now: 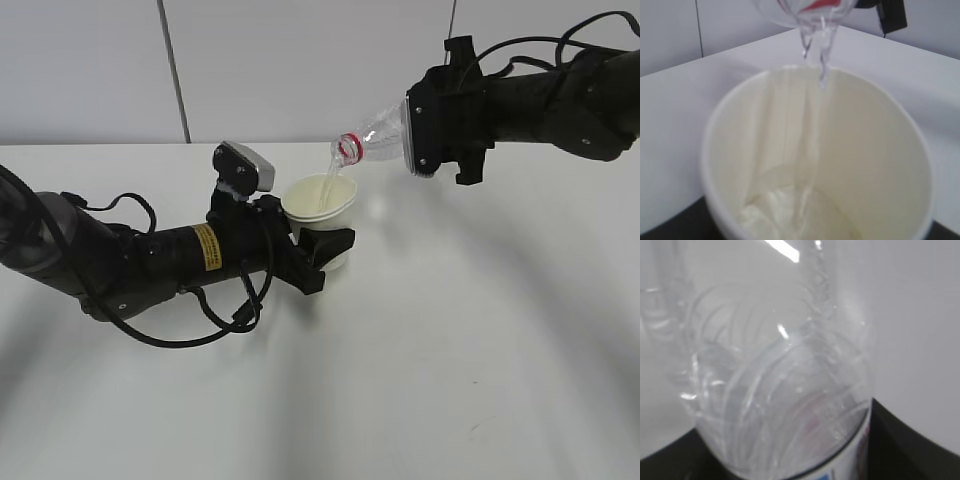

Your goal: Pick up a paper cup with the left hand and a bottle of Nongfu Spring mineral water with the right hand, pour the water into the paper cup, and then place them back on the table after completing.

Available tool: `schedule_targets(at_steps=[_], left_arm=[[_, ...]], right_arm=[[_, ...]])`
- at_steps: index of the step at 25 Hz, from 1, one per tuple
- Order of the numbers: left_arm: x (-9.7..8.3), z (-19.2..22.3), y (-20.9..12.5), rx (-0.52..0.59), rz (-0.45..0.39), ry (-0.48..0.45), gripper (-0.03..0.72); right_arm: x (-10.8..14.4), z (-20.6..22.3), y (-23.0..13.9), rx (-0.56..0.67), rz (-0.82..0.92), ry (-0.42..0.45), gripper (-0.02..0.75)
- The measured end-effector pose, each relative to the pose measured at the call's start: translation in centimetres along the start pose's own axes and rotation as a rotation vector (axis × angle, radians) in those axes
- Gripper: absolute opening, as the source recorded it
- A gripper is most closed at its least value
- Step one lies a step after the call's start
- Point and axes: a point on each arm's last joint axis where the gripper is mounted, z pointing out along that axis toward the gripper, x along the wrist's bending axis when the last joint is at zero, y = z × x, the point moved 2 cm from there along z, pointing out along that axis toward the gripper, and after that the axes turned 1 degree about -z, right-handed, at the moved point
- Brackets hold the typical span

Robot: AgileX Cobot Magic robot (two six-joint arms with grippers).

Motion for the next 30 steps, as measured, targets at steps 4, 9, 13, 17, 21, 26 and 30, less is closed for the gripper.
schedule_targets(at_steps=[4, 9, 13, 17, 21, 26, 30], left_arm=[[0.0, 0.0, -0.01, 0.001, 0.0, 0.0, 0.403], [-0.01, 0.0, -0.02, 0.001, 0.001, -0.001, 0.403], [-0.01, 0.0, -0.03, 0.002, 0.001, -0.001, 0.403], [-0.01, 0.0, -0.04, 0.004, 0.001, -0.001, 0.403], [-0.01, 0.0, -0.05, 0.004, 0.001, -0.001, 0.403], [0.0, 0.0, -0.06, 0.005, 0.0, 0.0, 0.403], [0.01, 0.0, -0.07, 0.006, -0.001, 0.001, 0.403]], right_arm=[[0.0, 0.0, 0.0, 0.0, -0.009, 0.0, 0.446], [0.0, 0.0, 0.0, 0.0, -0.011, 0.0, 0.446], [0.0, 0.0, 0.0, 0.0, -0.013, 0.0, 0.446], [0.0, 0.0, 0.0, 0.0, -0.017, 0.0, 0.446], [0.0, 0.0, 0.0, 0.0, -0.019, 0.0, 0.446], [0.0, 0.0, 0.0, 0.0, -0.019, 0.0, 0.446], [0.0, 0.0, 0.0, 0.0, -0.019, 0.0, 0.446]])
